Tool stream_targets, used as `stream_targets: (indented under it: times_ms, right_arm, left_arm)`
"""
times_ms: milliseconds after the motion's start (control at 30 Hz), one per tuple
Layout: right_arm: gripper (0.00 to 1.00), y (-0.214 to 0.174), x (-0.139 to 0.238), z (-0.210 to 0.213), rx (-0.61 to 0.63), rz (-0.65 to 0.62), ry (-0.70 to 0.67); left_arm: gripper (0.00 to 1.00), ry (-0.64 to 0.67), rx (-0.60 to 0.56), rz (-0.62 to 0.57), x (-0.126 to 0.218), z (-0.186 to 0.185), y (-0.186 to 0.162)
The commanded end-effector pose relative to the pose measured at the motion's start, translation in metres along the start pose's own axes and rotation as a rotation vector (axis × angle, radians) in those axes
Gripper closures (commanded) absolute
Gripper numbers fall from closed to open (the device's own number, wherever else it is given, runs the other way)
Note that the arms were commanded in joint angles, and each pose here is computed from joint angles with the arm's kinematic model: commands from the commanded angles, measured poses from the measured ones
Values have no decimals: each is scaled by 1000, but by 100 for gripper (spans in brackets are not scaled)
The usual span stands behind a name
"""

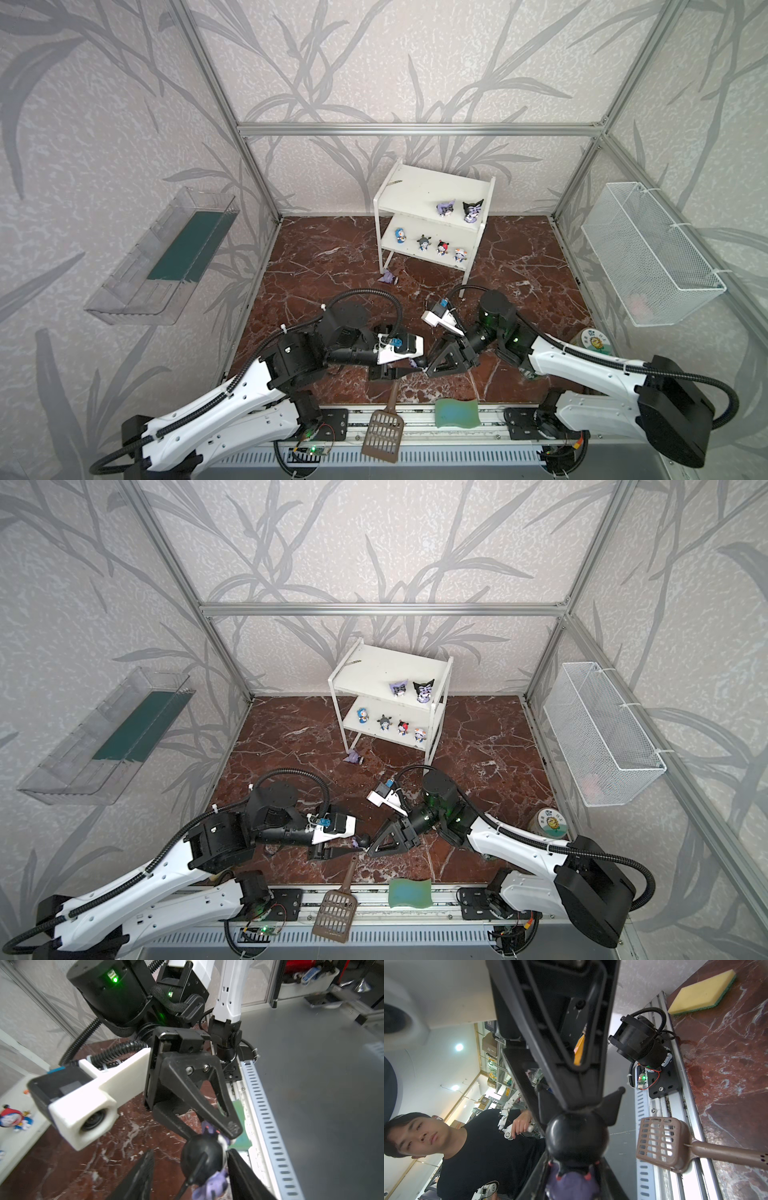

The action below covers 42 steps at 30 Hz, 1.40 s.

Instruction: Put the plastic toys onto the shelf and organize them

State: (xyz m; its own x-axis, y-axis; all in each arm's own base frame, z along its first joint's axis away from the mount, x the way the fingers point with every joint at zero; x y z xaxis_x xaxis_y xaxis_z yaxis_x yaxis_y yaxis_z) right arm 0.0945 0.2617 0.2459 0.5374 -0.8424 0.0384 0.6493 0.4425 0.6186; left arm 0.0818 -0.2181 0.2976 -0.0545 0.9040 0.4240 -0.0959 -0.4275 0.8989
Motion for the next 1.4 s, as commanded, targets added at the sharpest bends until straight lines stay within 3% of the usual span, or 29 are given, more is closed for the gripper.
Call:
stream_targets:
  times_ms: [0,267,467,633,1000,1033,1200,1367]
  right_arm:
    - [76,8,-2,9,50,7,24]
    - [76,9,-2,15,59,10,34]
    - [76,10,-2,20,73,7,39]
    - [76,11,-2,24,81,7,43]
    - [73,10,-1,24,98,-8,24]
    - [71,9,-1,23,97,-8,19]
    - [34,-3,5,19,157,-16,-110]
    - [15,-21,25,3,206,-80,-480]
  left_arm:
    - [45,-29,-43,-12,4,-5,9]
    - [39,-9,-52,15,0,-3,4]
    - [52,-40,-47,30,-5,-4,4]
    - [54,-56,-48,42,-7,-6,2]
    - [77,-54,-62,94,-7,-6,3]
    - [78,-51,-62,96,-6,-6,3]
    - [79,79,-79,208,2,7,-5]
    - [77,328,-192,389,27,38,3]
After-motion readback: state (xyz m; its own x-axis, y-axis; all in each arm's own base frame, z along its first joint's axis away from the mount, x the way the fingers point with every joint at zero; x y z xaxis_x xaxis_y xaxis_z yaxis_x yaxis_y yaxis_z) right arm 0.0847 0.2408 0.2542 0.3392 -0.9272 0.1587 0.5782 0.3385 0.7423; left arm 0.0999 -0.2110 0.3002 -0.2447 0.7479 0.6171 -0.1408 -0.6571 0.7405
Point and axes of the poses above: each gripper's point midway between its finger pads, its own x axis back along the fingers, its own z axis along the line the jaws close on, y = z × x, the point moved 6 cm from there along x, back along the fingers, and after that the axes turned 5 degrees about x, right-handed, at the moved point
